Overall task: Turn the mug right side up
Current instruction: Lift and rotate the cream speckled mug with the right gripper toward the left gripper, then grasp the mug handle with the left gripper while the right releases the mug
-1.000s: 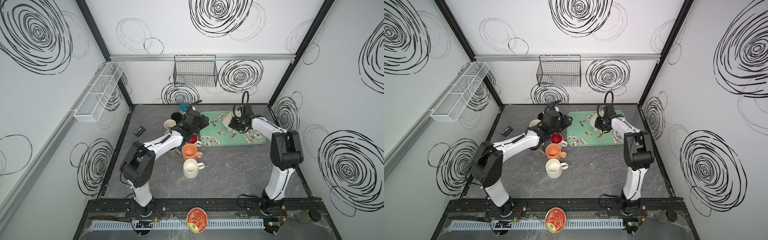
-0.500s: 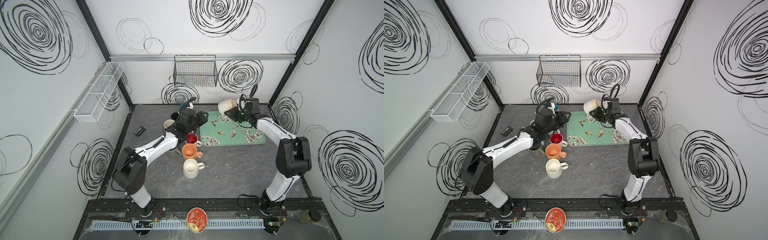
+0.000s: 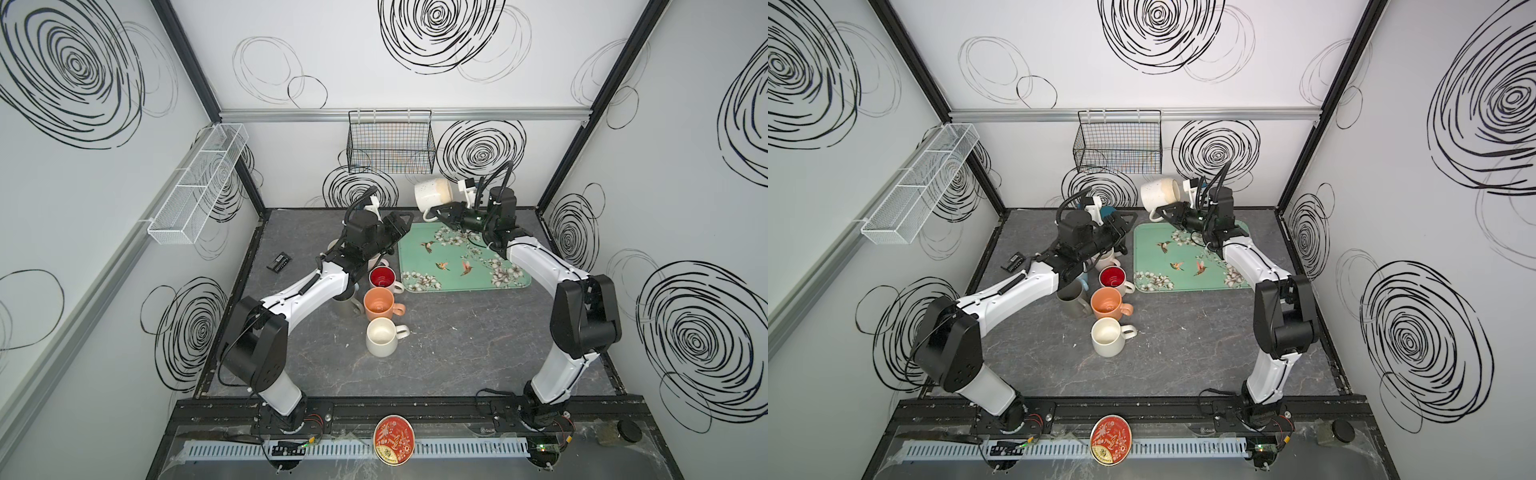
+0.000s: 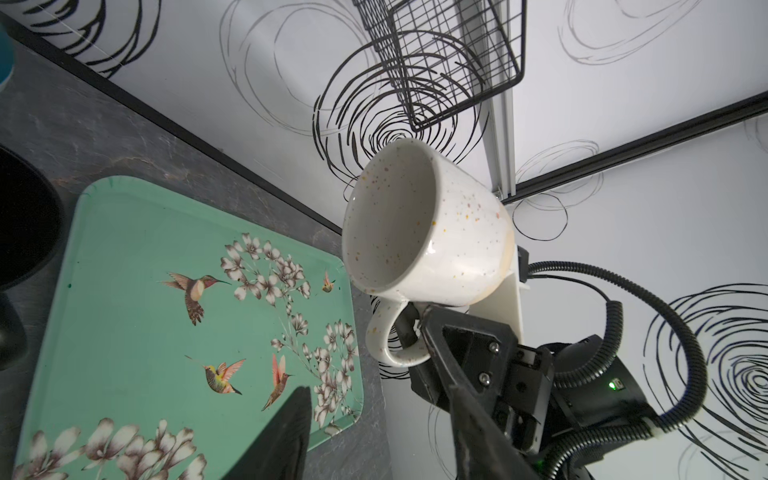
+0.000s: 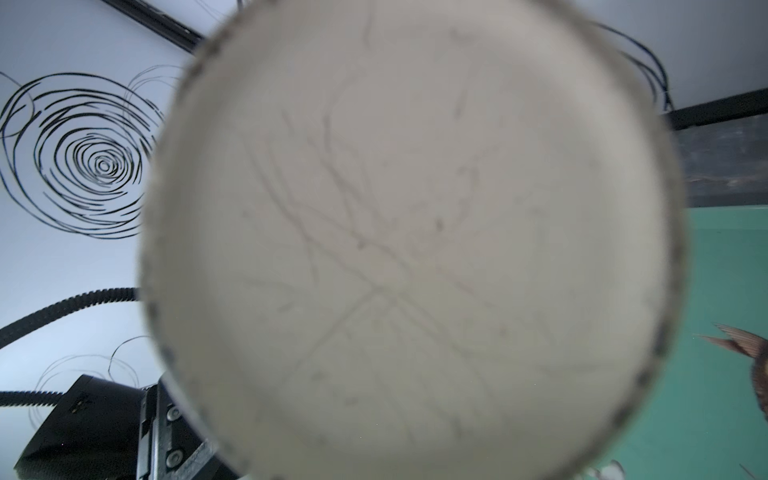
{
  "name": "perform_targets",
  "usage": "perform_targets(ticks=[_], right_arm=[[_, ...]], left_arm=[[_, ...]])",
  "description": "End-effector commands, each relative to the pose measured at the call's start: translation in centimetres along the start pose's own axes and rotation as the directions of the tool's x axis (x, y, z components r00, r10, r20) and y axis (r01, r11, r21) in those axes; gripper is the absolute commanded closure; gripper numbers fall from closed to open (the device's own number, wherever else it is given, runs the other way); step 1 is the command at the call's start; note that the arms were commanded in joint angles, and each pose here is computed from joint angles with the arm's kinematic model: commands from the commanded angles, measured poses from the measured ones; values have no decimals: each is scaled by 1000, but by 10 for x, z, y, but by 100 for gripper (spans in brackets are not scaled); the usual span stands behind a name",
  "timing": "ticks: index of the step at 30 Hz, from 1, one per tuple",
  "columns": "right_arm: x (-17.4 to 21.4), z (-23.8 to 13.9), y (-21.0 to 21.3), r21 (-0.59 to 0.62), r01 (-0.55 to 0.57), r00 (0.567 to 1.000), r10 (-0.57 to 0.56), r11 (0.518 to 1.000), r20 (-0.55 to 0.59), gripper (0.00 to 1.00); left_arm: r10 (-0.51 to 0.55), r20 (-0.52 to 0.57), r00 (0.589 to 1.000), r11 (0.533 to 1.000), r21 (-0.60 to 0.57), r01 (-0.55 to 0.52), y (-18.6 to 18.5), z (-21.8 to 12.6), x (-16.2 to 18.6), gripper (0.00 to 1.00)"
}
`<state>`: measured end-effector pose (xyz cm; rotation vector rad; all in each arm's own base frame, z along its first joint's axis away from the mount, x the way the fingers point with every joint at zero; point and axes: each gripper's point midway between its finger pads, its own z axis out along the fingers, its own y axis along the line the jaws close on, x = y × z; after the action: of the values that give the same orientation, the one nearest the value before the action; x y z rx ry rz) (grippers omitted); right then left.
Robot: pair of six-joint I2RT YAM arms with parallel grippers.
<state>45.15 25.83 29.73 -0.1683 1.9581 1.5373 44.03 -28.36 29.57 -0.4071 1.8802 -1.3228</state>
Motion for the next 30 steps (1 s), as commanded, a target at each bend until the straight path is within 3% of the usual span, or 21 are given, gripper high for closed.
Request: perform_targets(ticks=[1, 13, 30], right_arm=[[-25, -13, 92, -196, 250, 968, -240, 948, 73, 100], [-14, -6, 121, -266, 286, 958, -284, 921, 45, 100], [12, 13, 153, -339, 327, 934, -357, 882, -27, 100]], left_arm=[[-9, 11, 1000, 994, 105, 8, -26, 0, -10, 44], [-17, 10, 1000, 1000, 27, 17, -10, 1, -8, 48], [-16, 10, 1000, 998, 55, 15, -24, 6, -17, 49]])
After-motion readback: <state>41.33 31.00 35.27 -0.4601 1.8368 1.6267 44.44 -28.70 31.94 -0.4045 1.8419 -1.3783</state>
